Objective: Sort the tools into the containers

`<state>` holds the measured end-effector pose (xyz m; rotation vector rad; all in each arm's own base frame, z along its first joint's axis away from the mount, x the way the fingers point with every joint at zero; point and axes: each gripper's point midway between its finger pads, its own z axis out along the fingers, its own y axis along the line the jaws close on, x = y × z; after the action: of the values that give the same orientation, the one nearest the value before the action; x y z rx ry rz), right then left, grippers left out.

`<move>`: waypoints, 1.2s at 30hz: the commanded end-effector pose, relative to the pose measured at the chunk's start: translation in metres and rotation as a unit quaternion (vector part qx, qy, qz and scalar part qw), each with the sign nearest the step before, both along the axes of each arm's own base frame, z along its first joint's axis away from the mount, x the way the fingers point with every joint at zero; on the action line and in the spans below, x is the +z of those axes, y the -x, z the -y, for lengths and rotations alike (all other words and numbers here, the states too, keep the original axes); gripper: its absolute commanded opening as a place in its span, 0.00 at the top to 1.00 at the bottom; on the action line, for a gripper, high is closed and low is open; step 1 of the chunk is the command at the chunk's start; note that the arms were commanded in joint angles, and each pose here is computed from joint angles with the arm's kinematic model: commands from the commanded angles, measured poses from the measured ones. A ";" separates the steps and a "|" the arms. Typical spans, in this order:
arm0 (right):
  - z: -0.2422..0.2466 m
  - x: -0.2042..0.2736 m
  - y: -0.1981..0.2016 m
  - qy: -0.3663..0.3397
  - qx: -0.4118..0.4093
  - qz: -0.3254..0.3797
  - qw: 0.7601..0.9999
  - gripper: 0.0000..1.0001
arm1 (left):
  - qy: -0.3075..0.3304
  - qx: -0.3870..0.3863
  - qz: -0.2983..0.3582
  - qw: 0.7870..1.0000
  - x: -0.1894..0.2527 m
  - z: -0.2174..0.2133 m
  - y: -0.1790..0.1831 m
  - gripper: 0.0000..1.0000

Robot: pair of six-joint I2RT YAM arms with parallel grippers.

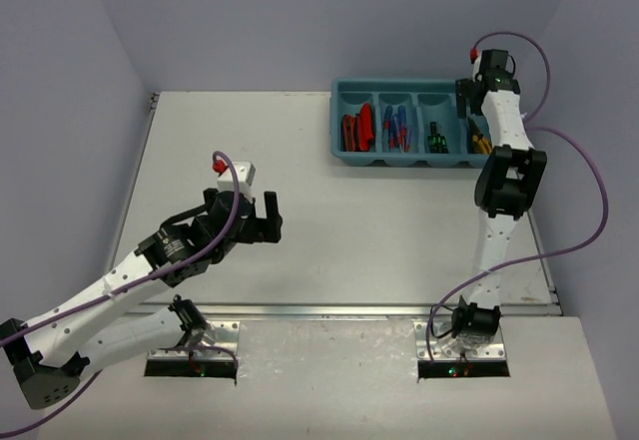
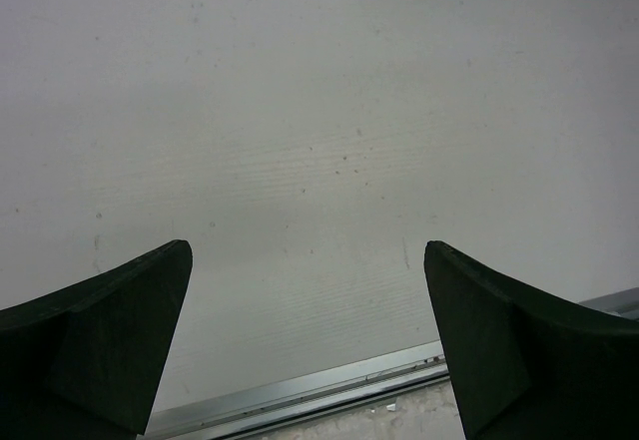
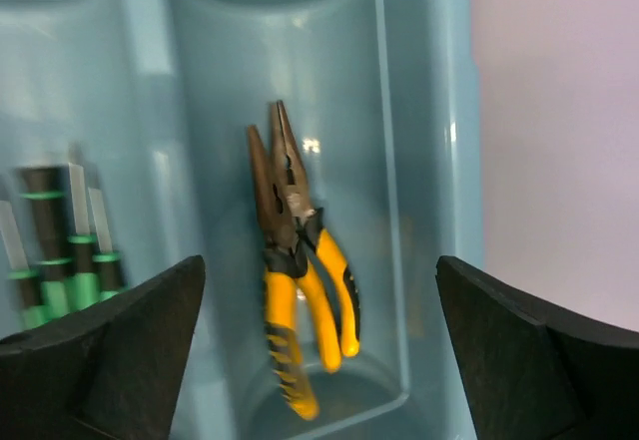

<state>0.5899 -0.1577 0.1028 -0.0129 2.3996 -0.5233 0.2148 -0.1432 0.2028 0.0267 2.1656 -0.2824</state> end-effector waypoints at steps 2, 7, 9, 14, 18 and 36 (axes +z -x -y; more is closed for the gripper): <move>-0.037 0.141 -0.007 -0.034 -0.015 0.155 0.987 0.01 | 0.010 0.035 0.025 0.999 0.013 -0.013 -0.015 0.00; -0.093 0.187 0.058 -0.122 -0.019 0.172 0.977 0.01 | 0.012 0.193 0.053 0.980 0.030 -0.082 -0.033 0.00; -0.117 0.153 0.096 -0.145 -0.005 0.130 0.981 0.01 | 0.010 0.250 0.056 0.967 0.031 -0.103 -0.029 0.00; -0.169 0.166 0.186 -0.192 0.041 0.154 0.968 0.01 | -0.015 0.294 0.092 0.951 0.033 -0.128 -0.023 0.00; -0.186 0.140 0.259 -0.241 0.061 0.140 0.958 0.01 | -0.011 0.295 0.122 0.948 0.043 -0.133 -0.023 0.00; -0.177 0.113 0.380 -0.205 0.112 0.252 0.939 0.01 | -0.015 0.307 0.177 0.935 0.067 -0.154 -0.008 0.00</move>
<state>0.2038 0.0231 0.2164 0.0274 1.9504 0.1238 0.2263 0.0046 0.2604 -0.5167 1.7658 0.1175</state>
